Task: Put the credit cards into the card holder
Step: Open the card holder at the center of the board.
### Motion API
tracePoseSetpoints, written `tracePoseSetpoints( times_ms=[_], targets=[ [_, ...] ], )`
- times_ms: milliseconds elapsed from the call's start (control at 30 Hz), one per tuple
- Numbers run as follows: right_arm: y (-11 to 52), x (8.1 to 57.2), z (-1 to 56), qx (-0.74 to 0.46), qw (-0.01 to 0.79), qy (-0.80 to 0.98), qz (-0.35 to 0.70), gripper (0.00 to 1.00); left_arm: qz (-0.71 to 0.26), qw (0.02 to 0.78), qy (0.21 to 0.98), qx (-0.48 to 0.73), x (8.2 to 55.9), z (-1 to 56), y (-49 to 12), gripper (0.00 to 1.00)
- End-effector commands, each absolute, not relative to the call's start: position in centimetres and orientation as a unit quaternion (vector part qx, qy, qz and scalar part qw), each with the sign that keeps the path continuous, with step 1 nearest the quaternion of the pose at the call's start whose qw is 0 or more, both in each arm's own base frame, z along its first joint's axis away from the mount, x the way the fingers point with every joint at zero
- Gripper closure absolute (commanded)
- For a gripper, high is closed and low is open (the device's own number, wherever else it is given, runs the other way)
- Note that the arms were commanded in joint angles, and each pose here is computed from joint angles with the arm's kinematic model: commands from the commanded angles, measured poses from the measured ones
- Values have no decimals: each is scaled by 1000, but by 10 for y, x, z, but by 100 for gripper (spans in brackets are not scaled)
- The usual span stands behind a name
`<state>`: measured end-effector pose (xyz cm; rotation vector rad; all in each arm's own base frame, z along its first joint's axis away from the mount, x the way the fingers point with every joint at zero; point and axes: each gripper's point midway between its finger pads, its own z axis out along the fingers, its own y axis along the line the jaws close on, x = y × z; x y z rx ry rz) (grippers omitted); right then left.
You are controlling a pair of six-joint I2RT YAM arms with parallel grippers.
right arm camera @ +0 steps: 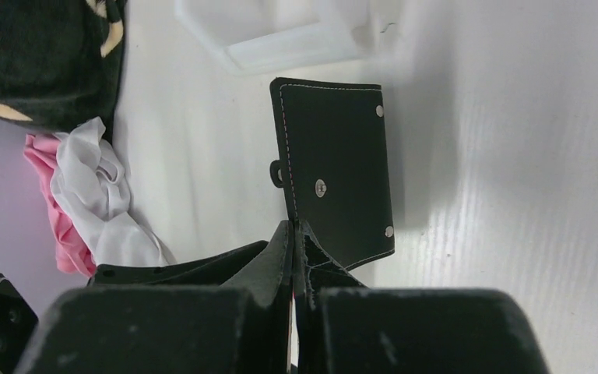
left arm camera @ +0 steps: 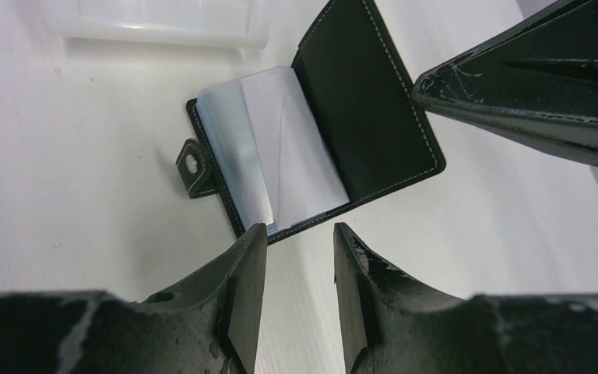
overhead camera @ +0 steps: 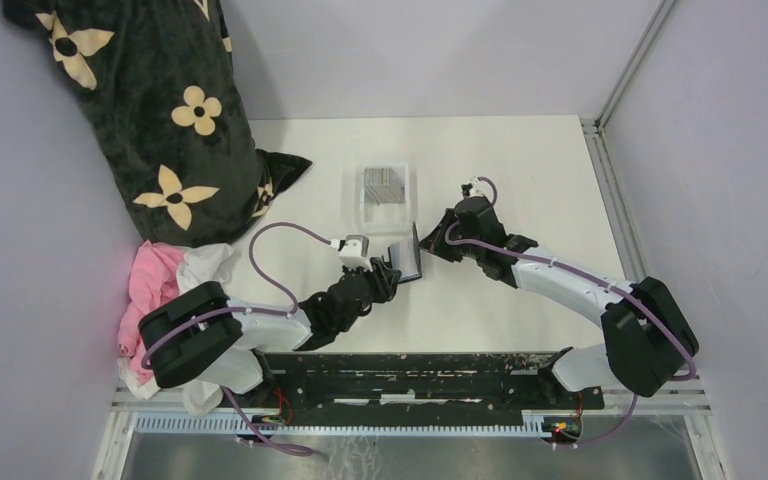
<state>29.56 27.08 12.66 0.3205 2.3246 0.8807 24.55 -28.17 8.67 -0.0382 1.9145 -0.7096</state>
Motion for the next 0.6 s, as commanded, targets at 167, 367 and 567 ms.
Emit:
tracePoseSetpoints(
  times_ms=[167, 367, 567],
  targets=[
    [245, 312, 115, 178, 302, 854, 385, 99, -274, 536, 798, -19, 266, 75, -304, 55],
    [224, 316, 96, 200, 292, 856, 376, 99, -267, 534, 802, -17, 274, 65, -316, 55],
    [199, 319, 77, 217, 292, 865, 346, 99, -244, 545, 802, -31, 280, 64, -309, 53]
  ],
)
